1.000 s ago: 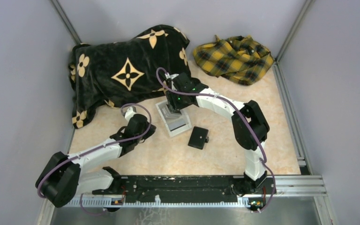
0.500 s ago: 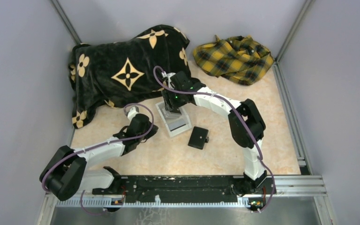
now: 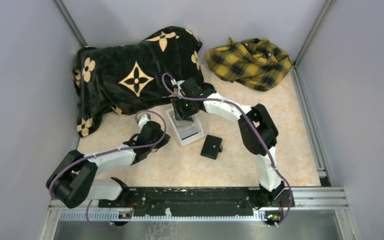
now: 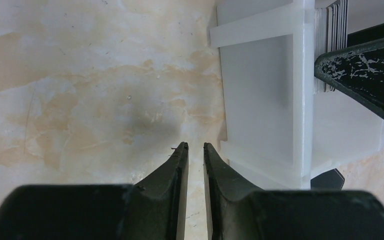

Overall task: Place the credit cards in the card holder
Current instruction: Pick up the credit card from the storage box.

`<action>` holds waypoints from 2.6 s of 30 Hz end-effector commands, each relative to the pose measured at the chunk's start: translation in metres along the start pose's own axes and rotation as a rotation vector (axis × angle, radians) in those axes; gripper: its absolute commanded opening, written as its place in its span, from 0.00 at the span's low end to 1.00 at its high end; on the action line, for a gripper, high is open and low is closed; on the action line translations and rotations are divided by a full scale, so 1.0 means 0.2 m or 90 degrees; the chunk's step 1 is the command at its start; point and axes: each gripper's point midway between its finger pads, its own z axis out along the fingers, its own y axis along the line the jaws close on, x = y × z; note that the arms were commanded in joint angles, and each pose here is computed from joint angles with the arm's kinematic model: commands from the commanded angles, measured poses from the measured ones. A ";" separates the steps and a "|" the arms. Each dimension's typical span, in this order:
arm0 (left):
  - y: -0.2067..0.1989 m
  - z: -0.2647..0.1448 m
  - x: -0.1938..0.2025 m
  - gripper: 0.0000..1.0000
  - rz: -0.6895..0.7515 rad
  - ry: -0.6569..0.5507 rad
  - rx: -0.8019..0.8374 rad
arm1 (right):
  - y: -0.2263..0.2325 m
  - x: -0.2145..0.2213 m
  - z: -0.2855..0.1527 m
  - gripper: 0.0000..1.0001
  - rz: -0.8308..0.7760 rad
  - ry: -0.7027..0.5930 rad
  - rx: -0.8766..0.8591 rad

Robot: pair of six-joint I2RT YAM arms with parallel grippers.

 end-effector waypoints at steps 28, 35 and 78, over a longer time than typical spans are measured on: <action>-0.20 0.12 -0.03 0.23 0.032 0.000 0.054 | 0.19 -0.14 -0.07 0.39 -0.014 -0.036 -0.049; -0.21 0.12 -0.03 0.23 0.032 -0.001 0.056 | 0.23 -0.17 -0.13 0.29 -0.018 -0.046 -0.046; -0.77 -0.67 -0.22 0.89 0.270 -0.039 0.503 | 0.34 0.18 -1.05 0.00 -0.044 -0.171 -0.099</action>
